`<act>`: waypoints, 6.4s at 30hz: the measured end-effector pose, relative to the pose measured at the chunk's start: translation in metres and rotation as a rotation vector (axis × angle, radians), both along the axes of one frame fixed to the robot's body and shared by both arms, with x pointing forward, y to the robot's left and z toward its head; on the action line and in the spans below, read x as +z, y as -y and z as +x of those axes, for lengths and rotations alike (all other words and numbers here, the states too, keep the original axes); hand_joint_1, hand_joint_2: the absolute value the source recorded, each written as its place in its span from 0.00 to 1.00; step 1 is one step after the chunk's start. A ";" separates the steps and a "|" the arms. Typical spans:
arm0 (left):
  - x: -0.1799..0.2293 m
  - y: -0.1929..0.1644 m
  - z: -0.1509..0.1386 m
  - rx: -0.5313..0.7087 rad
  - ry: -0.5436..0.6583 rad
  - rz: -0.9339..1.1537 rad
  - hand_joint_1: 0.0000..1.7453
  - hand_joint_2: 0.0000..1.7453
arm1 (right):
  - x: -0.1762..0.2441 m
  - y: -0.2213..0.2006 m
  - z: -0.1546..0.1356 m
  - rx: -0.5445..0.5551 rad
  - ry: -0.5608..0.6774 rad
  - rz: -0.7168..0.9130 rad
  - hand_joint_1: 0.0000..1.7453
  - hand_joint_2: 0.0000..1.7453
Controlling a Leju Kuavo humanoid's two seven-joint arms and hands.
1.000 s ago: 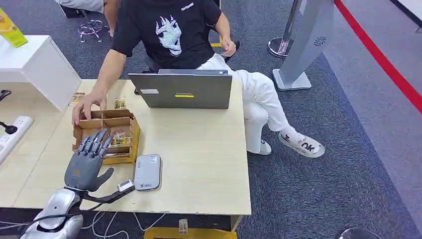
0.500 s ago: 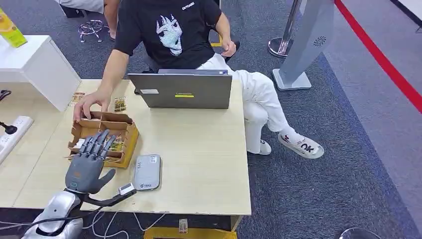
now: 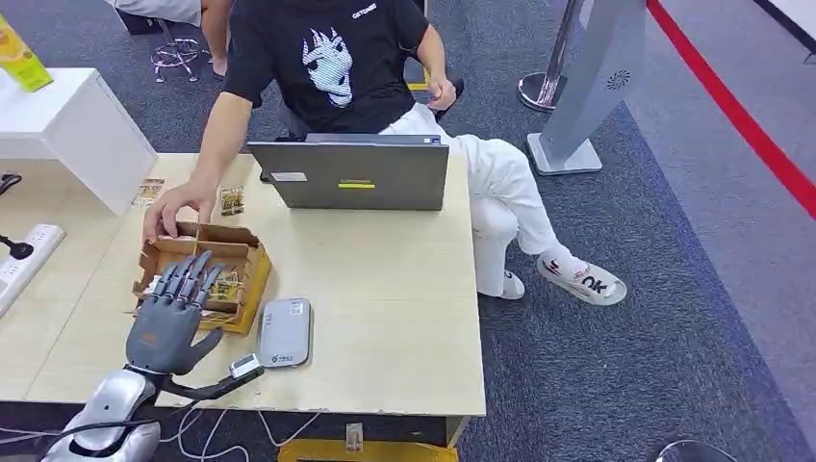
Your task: Pass the card to the sensor for recognition and then transmit it.
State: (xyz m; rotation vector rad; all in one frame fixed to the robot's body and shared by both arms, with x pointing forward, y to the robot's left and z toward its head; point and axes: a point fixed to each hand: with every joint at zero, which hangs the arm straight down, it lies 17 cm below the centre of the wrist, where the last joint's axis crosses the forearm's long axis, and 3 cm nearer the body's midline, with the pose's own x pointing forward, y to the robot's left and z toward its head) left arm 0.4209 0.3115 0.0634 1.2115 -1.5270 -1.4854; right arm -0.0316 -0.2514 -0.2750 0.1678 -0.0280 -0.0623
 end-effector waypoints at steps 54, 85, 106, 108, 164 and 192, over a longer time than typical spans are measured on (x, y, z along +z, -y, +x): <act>-0.018 -0.006 0.017 0.003 -0.043 0.024 0.00 1.00 | 0.000 -0.001 0.001 0.017 0.003 0.006 0.00 1.00; -0.021 -0.013 0.014 -0.005 -0.068 0.002 1.00 1.00 | 0.001 -0.002 0.001 0.016 0.004 0.010 0.00 1.00; -0.022 -0.013 0.014 -0.006 -0.074 0.003 1.00 1.00 | 0.001 -0.002 0.001 0.016 0.004 0.009 0.00 1.00; -0.023 -0.014 0.014 -0.003 -0.079 0.000 1.00 1.00 | 0.001 -0.002 0.001 0.016 0.005 0.009 0.00 1.00; 0.249 -0.028 0.050 -0.032 0.506 -0.374 0.00 1.00 | -0.001 0.000 0.001 0.005 0.001 -0.010 0.00 1.00; 0.275 -0.008 -0.033 -0.135 0.778 -0.525 0.00 1.00 | -0.001 -0.004 0.001 -0.002 -0.004 -0.008 0.00 1.00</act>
